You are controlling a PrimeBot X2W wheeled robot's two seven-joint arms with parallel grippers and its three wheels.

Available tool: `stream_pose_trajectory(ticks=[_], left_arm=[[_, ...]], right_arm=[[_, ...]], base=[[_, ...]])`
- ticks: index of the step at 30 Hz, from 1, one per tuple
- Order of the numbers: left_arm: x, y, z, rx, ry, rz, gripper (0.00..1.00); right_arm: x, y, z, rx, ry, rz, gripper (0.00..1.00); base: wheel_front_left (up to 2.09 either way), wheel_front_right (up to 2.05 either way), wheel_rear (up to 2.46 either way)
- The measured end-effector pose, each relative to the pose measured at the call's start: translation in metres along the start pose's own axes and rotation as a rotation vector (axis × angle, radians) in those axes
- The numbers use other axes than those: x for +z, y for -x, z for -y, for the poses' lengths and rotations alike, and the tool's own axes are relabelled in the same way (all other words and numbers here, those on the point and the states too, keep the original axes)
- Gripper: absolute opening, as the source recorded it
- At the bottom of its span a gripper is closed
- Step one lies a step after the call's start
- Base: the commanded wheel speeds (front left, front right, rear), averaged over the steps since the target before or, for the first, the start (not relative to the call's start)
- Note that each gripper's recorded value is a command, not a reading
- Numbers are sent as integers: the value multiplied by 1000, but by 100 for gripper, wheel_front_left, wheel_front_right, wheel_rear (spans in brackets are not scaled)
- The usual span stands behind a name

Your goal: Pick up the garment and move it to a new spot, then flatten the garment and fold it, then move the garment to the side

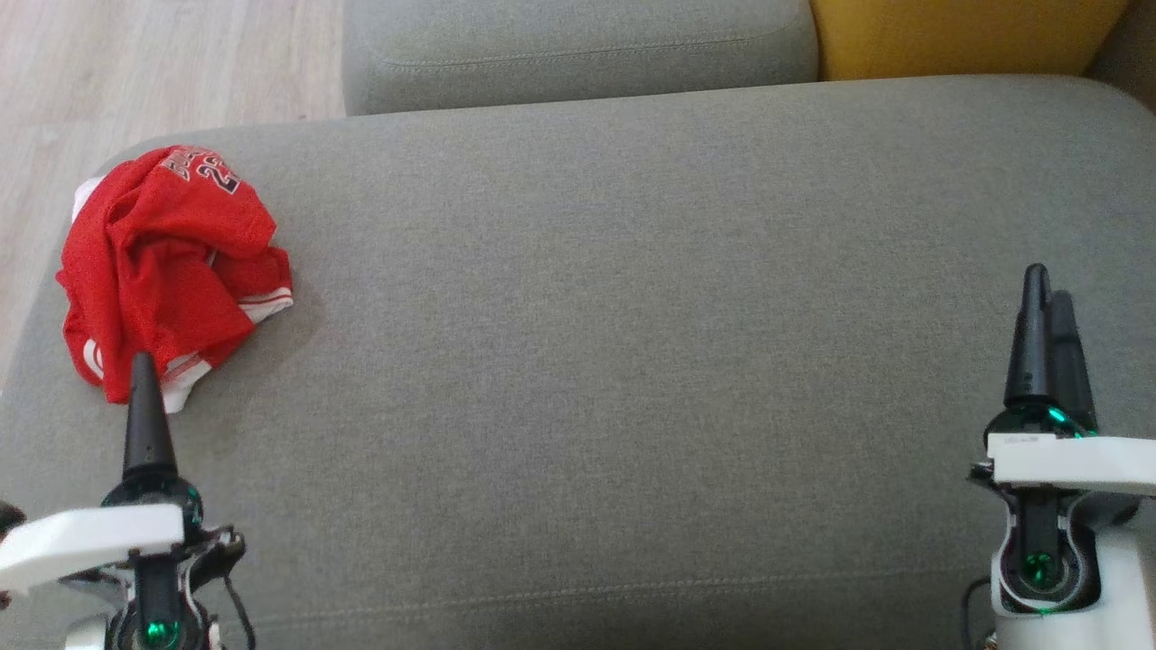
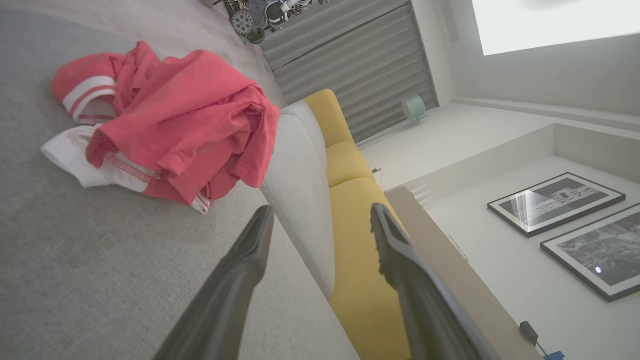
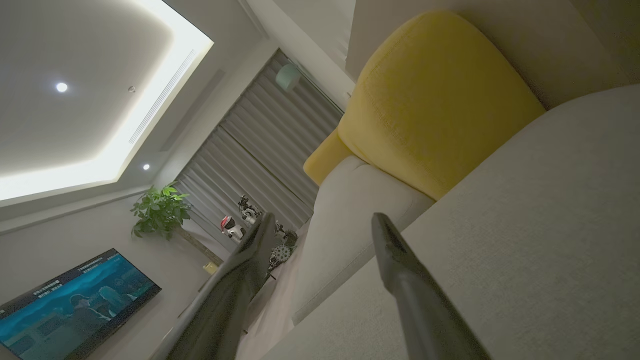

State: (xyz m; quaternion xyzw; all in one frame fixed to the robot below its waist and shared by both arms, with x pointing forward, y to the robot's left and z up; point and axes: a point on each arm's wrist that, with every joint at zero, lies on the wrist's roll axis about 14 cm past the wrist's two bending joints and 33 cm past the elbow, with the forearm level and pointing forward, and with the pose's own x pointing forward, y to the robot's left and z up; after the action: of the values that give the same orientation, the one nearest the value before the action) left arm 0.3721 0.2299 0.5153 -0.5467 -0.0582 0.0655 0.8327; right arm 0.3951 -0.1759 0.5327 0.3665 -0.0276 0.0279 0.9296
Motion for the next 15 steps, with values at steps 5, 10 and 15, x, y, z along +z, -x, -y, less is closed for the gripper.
stream_pose_trajectory(ticks=[5,10,15], left_arm=[[-3,-1,13,-34,-84,-5,100],[-10,-3,34,-93,-217,-11,100],[-22,-2,49,-144,-349,-23,100]], right_arm=[[-2,-1,-7,23,76,-4,100],[-6,-3,-19,68,195,-11,100],[-11,-6,-27,100,283,-19,100]], base=[[0,0,0],[0,0,0],[0,0,0]])
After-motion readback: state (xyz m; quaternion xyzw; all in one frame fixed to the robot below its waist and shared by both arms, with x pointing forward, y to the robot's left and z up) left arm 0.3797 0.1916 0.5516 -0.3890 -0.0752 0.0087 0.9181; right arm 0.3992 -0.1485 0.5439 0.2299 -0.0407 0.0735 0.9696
